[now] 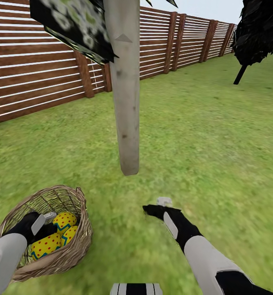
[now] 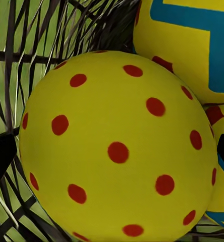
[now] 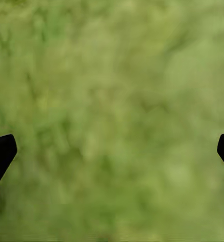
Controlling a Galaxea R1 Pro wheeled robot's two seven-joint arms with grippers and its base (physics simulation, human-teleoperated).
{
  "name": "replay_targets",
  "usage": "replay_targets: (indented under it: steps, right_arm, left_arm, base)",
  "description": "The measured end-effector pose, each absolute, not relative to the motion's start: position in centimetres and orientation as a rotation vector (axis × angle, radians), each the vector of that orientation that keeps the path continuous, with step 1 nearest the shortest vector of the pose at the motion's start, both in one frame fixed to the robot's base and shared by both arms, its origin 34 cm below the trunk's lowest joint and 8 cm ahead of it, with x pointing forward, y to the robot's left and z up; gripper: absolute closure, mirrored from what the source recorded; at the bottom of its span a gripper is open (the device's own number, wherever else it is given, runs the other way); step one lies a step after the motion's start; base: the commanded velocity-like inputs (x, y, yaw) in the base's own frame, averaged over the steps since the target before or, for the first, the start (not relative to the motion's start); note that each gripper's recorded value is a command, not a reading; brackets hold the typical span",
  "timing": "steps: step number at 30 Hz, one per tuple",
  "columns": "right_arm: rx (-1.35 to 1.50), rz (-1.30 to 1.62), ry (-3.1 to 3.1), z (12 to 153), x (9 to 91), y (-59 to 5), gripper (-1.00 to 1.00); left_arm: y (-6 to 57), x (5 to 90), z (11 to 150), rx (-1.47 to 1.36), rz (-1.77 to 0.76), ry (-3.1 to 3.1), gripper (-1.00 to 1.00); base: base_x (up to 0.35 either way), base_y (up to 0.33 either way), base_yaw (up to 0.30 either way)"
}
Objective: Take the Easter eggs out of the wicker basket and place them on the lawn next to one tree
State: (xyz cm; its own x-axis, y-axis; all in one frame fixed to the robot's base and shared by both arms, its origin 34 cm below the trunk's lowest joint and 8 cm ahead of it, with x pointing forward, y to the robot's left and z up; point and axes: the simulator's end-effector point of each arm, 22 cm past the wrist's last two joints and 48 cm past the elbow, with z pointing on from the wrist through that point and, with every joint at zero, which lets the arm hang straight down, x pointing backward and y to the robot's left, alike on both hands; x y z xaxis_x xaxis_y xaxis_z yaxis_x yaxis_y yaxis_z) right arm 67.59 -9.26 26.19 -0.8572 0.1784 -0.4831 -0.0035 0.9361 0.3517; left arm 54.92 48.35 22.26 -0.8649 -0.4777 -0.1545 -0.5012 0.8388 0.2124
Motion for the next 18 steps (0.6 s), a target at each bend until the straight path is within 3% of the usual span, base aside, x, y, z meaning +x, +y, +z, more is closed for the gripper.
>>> replay_targets:
  steps: [18]
  right_arm:
    - [0.122, 0.585, 2.428, 31.9, 67.3, -9.3, -1.00]
  left_arm:
    - [48.3, 54.4, 21.3, -0.790, 0.383, 2.935, -1.00]
  base:
    - [0.000, 0.000, 0.000]
